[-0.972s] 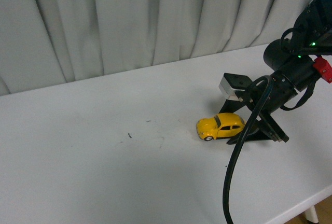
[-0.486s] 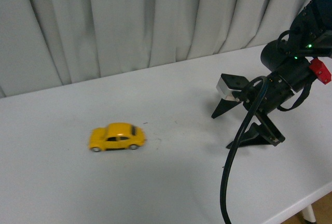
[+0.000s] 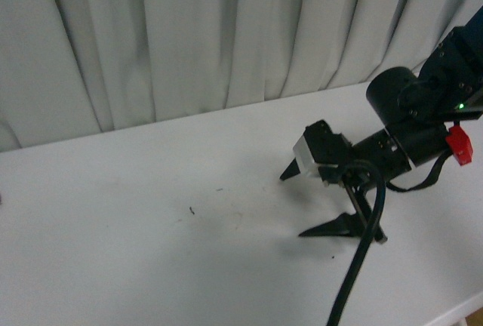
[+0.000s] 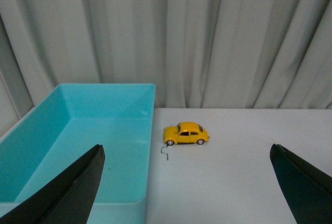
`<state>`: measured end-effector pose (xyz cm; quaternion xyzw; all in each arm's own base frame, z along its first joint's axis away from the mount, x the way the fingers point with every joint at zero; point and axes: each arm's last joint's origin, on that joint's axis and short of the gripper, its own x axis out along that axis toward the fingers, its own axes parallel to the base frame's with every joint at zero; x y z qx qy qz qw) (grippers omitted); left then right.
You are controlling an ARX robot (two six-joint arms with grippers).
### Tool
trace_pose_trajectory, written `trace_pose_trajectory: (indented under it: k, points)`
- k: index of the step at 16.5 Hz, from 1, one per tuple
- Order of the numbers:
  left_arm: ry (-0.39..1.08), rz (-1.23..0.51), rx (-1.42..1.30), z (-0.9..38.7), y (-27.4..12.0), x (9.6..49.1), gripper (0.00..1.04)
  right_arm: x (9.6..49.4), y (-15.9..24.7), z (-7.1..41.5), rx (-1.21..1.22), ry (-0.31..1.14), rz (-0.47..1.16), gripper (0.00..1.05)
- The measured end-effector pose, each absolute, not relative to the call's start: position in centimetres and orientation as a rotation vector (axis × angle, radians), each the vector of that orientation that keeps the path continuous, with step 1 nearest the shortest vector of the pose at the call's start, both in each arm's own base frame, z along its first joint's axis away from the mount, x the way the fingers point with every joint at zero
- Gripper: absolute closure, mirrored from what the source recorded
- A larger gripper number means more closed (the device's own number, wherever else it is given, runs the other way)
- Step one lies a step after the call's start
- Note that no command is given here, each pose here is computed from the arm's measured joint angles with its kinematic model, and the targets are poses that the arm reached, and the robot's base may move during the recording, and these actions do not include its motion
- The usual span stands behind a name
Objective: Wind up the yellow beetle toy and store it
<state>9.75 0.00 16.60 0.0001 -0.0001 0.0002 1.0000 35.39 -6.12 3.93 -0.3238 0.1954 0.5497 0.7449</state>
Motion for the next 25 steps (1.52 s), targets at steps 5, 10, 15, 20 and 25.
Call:
trace_pose_trajectory:
  k: [5, 10, 15, 20, 25]
  points:
    - [0.0, 0.0, 0.0, 16.6, 0.0, 9.7, 0.07, 34.8, -4.5, 9.9, -0.74, 0.242, 1.177, 0.07]
    - [0.0, 0.0, 0.0, 16.6, 0.0, 9.7, 0.07, 33.6, -2.9, 17.9, -0.788, 0.017, 1.141, 0.07]
    - [0.0, 0.001, 0.0, 16.6, 0.0, 9.7, 0.07, 24.5, 0.2, 21.9, -0.362, 0.013, 0.052, 0.59]
    - [0.0, 0.001, 0.0, 16.6, 0.0, 9.7, 0.07, 19.5, -0.1, 19.2, -0.037, 0.037, -0.005, 1.03]
    - [0.0, 0.0, 0.0, 16.6, 0.0, 9.7, 0.07, 16.3, -0.1, 18.0, -0.018, 0.021, -0.006, 1.03]
